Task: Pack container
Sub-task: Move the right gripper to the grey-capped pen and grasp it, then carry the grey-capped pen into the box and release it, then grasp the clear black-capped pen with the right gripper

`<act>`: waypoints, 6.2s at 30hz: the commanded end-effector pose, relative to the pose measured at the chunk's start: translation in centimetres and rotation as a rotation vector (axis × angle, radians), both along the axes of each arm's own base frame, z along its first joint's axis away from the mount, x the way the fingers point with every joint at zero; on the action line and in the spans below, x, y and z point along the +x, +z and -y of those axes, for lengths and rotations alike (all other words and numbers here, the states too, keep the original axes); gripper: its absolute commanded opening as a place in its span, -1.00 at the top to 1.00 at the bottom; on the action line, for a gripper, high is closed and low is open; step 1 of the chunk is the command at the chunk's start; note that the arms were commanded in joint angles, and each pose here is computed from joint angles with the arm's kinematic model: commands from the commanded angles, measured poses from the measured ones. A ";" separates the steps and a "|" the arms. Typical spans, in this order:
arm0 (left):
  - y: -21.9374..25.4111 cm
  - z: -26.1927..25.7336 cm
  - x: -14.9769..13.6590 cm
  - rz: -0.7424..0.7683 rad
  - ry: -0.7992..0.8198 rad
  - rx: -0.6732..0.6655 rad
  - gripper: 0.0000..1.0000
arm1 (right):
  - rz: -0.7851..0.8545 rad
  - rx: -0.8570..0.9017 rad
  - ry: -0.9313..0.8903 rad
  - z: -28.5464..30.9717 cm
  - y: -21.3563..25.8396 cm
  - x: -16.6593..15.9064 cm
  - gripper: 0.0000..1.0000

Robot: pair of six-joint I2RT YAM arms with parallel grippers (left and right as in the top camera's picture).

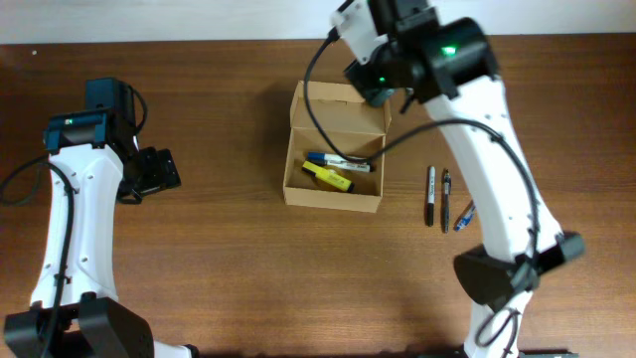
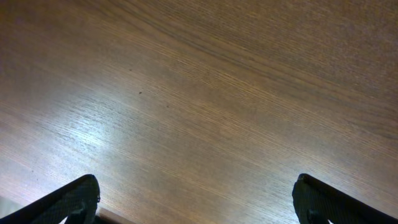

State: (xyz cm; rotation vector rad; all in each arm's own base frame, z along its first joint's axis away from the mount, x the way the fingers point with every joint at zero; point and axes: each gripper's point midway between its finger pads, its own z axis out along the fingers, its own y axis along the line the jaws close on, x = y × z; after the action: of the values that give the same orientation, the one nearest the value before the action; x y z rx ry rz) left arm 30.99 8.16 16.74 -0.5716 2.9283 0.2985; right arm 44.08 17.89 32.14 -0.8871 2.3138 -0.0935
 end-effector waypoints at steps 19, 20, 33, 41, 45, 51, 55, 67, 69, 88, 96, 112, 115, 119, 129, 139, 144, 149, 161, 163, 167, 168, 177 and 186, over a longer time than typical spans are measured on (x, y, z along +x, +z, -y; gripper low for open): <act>0.7 0.0 -0.2 0.024 -0.011 0.000 -1.00 | -0.506 0.218 -0.684 16.2 -19.8 -7.6 -0.01; 0.7 0.0 -0.1 0.024 -0.011 -0.001 -1.00 | -0.519 0.220 -0.694 16.0 -21.1 -7.7 -0.01; 0.7 0.0 -0.2 0.024 -0.011 0.000 -0.99 | -0.652 0.197 -0.739 14.8 -29.2 -7.9 0.14; 0.7 0.0 -0.2 0.024 -0.011 0.000 -0.99 | -0.669 0.172 -0.799 14.5 -31.6 -7.7 0.18; 0.7 0.0 -0.2 0.024 -0.011 0.000 -0.99 | -0.651 0.121 -0.847 15.5 -32.5 -7.7 0.18; 0.7 0.0 -0.2 0.024 -0.011 0.000 -1.00 | -0.645 0.128 -0.846 15.5 -32.8 -7.4 0.67; 0.7 0.0 -0.2 0.024 -0.011 0.000 -1.00 | -0.638 0.132 -0.845 15.4 -32.8 -7.2 0.92; 0.7 0.0 -0.1 0.024 -0.011 -0.001 -1.00 | -0.504 0.195 -0.736 14.7 -26.5 -3.3 0.93; 0.7 0.0 -0.2 0.024 -0.011 0.000 -0.99 | -0.425 0.203 -0.670 14.5 -22.3 -1.6 0.92; 0.7 0.0 -0.2 0.024 -0.011 0.000 -0.99 | -0.138 -0.053 0.639 -3.7 -4.7 -7.0 0.92; 0.7 0.0 -0.2 0.024 -0.011 0.000 -1.00 | -0.167 -0.143 0.878 -9.5 -9.9 -7.3 0.92; 0.7 0.0 -0.2 0.024 -0.011 0.000 -1.00 | -0.510 -0.196 0.841 -8.7 -25.0 -5.3 0.92; 0.7 0.0 -0.2 0.024 -0.011 0.000 -1.00 | -0.540 -0.172 0.850 -9.0 -26.1 -5.6 0.92; 0.7 0.0 -0.2 0.024 -0.011 0.000 -0.99 | -0.569 -0.148 0.818 -9.3 -27.1 -5.7 0.93; 0.7 0.0 -0.2 0.024 -0.011 0.000 -1.00 | -0.559 -0.126 0.600 -8.8 -23.9 -4.9 0.42; 0.7 0.0 -0.2 0.024 -0.011 0.000 -0.99 | -0.082 -0.154 0.006 -2.0 -4.9 -1.0 0.30; 0.7 0.0 -0.2 0.024 -0.011 0.000 -1.00 | 0.121 -0.005 -0.205 4.2 5.0 -3.7 0.25; 0.7 0.0 -0.2 0.024 -0.011 0.000 -0.99 | 0.188 0.128 -0.470 13.0 8.5 -5.2 0.18; 0.7 0.0 -0.2 0.024 -0.011 0.000 -1.00 | -0.425 0.130 -0.735 18.6 -10.5 -7.2 0.00; 0.7 0.0 -0.1 0.024 -0.011 -0.001 -1.00 | -0.503 0.143 -0.722 17.8 -14.1 -7.3 -0.01; 0.7 0.0 -0.2 0.024 -0.011 0.000 -0.99 | -0.571 0.143 -0.722 17.5 -19.9 -7.3 -0.04; 0.7 0.0 -0.2 0.024 -0.011 0.000 -0.99 | -0.577 0.143 -0.724 17.5 -21.0 -7.3 -0.05; 0.7 0.0 -0.2 0.024 -0.011 0.000 -0.99 | -0.686 0.169 -0.746 16.7 -28.6 -7.9 -0.06; 0.7 0.0 -0.2 0.024 -0.011 0.000 -1.00 | -0.745 0.158 -0.791 18.2 -32.1 -8.0 0.03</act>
State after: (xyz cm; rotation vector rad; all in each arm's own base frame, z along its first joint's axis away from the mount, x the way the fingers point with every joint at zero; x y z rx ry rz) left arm 30.98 8.16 16.74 -0.5716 2.9283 0.2985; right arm 36.38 0.49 0.69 0.1105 3.1663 0.0858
